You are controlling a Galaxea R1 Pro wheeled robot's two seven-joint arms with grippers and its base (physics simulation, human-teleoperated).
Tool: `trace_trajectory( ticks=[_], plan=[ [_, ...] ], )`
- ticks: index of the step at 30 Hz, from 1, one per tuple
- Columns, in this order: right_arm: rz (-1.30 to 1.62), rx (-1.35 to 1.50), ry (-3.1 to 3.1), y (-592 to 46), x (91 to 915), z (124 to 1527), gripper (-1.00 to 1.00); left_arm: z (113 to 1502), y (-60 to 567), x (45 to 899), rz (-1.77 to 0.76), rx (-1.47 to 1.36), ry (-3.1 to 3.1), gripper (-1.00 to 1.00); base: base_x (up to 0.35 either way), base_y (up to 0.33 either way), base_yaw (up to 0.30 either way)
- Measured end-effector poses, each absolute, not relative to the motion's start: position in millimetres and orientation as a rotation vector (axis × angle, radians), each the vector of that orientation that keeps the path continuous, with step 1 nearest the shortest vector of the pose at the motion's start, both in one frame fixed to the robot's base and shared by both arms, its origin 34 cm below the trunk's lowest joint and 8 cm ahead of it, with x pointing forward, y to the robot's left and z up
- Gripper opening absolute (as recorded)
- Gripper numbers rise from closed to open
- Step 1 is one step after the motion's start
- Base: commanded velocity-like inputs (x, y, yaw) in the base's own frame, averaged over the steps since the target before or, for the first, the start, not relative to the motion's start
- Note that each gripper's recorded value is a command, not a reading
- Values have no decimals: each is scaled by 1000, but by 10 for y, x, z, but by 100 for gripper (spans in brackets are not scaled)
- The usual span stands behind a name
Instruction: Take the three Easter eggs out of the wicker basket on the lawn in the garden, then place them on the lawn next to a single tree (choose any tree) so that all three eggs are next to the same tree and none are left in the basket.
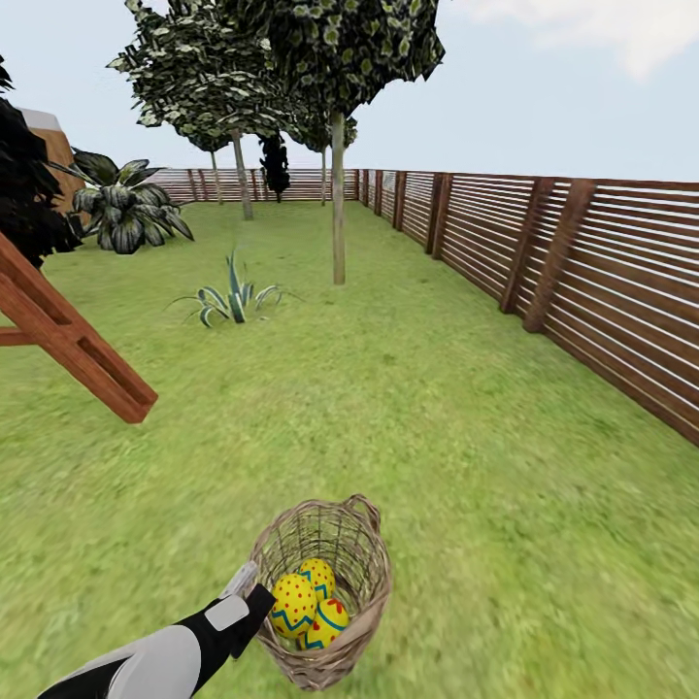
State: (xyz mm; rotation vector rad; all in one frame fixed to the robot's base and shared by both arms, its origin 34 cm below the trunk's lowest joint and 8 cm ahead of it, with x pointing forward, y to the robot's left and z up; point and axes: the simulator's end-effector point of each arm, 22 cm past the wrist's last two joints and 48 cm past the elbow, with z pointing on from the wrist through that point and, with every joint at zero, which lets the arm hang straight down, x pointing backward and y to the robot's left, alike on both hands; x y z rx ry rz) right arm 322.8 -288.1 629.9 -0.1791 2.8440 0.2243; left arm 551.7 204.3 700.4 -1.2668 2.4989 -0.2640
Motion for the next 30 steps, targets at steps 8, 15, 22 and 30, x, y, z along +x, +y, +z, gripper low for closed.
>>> trace_trajectory(
  ticks=[8, 15, 22, 30],
  plan=[
    [228, -182, 2836, -2855, 3248, 6303, 100, 7002, 2041, 5513, -264, -1267, 2500, -100, 310, -121, 0],
    [231, -178, 2840, -2845, 3234, 6300, 100, 7004, 2045, 5518, -263, -1268, 2497, -100, 310, -121, 0],
    [231, -178, 2839, -2843, 3235, 6300, 100, 7004, 2051, 5518, -263, -1268, 2498, -100, 310, -121, 0],
    [231, -179, 2839, -2843, 3234, 6300, 100, 7003, 2054, 5518, -263, -1269, 2498, -100, 310, -121, 0]
  ],
)
